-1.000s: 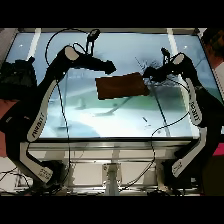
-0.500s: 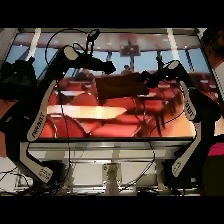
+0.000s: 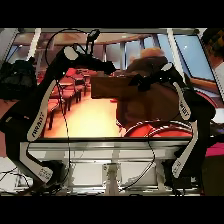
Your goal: Fold the clothes and pants, and hang the long-sleeved shirts on hangers.
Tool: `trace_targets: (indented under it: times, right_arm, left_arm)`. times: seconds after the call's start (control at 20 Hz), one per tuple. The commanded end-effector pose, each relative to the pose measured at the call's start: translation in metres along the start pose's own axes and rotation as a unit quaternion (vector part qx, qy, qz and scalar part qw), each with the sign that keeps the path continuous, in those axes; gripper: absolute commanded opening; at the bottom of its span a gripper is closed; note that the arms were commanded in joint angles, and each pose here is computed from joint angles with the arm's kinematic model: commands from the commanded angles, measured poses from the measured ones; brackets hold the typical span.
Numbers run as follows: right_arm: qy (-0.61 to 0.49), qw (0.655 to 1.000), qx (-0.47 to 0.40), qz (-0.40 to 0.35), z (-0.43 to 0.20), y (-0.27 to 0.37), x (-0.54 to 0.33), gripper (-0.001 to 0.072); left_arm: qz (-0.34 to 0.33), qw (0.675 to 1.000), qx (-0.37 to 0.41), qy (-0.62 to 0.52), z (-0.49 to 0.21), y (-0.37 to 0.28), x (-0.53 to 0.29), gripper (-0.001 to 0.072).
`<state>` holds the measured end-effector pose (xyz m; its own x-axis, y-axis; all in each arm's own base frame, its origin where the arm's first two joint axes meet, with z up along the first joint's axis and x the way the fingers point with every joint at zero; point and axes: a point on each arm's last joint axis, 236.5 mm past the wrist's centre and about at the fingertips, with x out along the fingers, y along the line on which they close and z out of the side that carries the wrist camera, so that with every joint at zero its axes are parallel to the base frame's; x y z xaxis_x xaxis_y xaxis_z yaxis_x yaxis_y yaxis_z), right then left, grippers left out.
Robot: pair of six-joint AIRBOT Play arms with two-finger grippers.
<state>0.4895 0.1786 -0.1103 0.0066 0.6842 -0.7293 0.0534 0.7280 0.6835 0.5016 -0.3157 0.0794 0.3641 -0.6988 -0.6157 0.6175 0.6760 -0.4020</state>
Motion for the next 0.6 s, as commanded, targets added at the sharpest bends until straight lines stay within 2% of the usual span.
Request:
trace_targets:
  times: [0.0, 0.35, 0.55]
  right_arm:
    - [0.014, 1.0, -0.021, 0.008, -0.009, 0.021, 0.014, 0.0633]
    - [0.044, 0.997, -0.069, 0.013, -0.032, 0.057, 0.047, 0.0611]
    - [0.018, 0.996, -0.08, 0.029, -0.026, 0.08, 0.06, 0.0612]
  left_arm:
    - [0.0, 1.0, 0.0, 0.0, 0.0, 0.0, 0.0, 0.0616]
    - [0.0, 1.0, 0.0, 0.0, 0.0, 0.0, 0.0, 0.0616]
    - [0.0, 1.0, 0.0, 0.0, 0.0, 0.0, 0.0, 0.0617]
